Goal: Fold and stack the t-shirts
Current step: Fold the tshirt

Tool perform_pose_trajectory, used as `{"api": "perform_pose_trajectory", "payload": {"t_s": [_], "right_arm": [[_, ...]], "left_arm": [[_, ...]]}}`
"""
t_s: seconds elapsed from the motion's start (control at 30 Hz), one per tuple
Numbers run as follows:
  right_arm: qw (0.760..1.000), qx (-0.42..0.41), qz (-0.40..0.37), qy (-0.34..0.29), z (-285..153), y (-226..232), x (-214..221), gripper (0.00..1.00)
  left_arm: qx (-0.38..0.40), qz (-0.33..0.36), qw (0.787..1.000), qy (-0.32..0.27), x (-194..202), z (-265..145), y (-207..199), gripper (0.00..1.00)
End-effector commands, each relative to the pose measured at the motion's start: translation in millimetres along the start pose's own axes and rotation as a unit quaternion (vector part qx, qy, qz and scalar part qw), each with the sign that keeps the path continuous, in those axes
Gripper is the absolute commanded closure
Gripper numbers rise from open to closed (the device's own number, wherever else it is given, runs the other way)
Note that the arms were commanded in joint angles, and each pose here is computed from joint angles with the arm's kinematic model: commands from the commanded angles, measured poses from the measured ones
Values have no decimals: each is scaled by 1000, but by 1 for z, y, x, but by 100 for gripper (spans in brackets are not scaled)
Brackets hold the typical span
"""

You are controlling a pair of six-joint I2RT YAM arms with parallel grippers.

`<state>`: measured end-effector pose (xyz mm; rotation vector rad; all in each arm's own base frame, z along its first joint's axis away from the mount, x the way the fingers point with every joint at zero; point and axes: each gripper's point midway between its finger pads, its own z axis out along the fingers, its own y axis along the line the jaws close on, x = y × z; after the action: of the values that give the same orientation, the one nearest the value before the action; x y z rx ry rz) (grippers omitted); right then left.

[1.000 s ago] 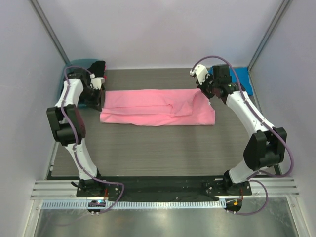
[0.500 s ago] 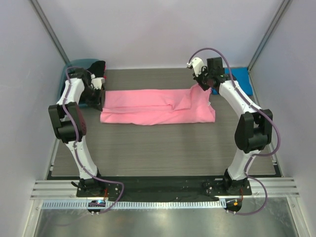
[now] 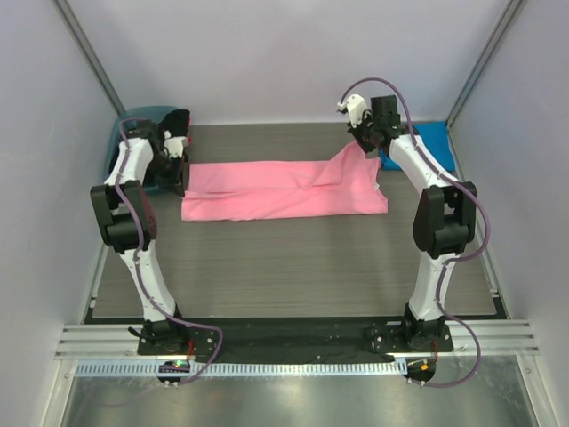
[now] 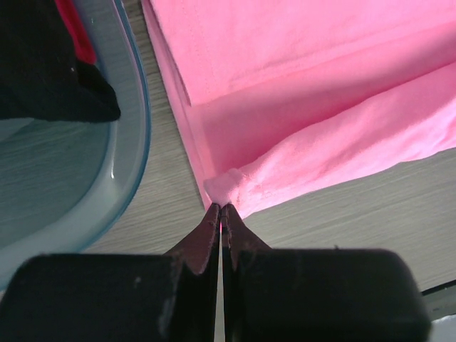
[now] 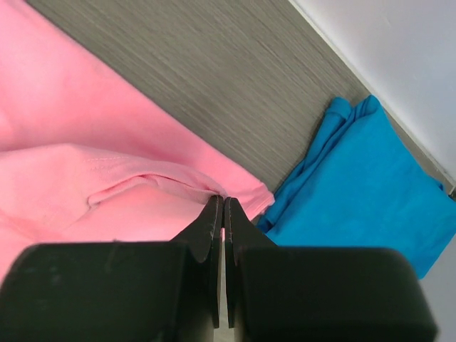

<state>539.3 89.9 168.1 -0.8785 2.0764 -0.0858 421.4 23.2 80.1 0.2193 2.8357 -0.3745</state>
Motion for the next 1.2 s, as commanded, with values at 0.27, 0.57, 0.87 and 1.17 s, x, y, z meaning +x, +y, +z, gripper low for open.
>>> {"api": "perform_pose_trajectory", "payload": {"t_s": [0.27,0.57,0.87,1.17], "right_arm": [[998,50,26,-24,4,-27,-23,64],[994,-68,81,5,-18,40,8,60],[980,-168,85,61,1,97,44,55],[975,-191,85,77,36,104,53,52]], "left_arm": [[-34,15,996,-80,-46,-37,-4,66],[13,71,996,-49,-20,-25,-51,64],[20,48,999,7,3,31,-38,69],[3,43,999,33,17,45,-28,70]]}}
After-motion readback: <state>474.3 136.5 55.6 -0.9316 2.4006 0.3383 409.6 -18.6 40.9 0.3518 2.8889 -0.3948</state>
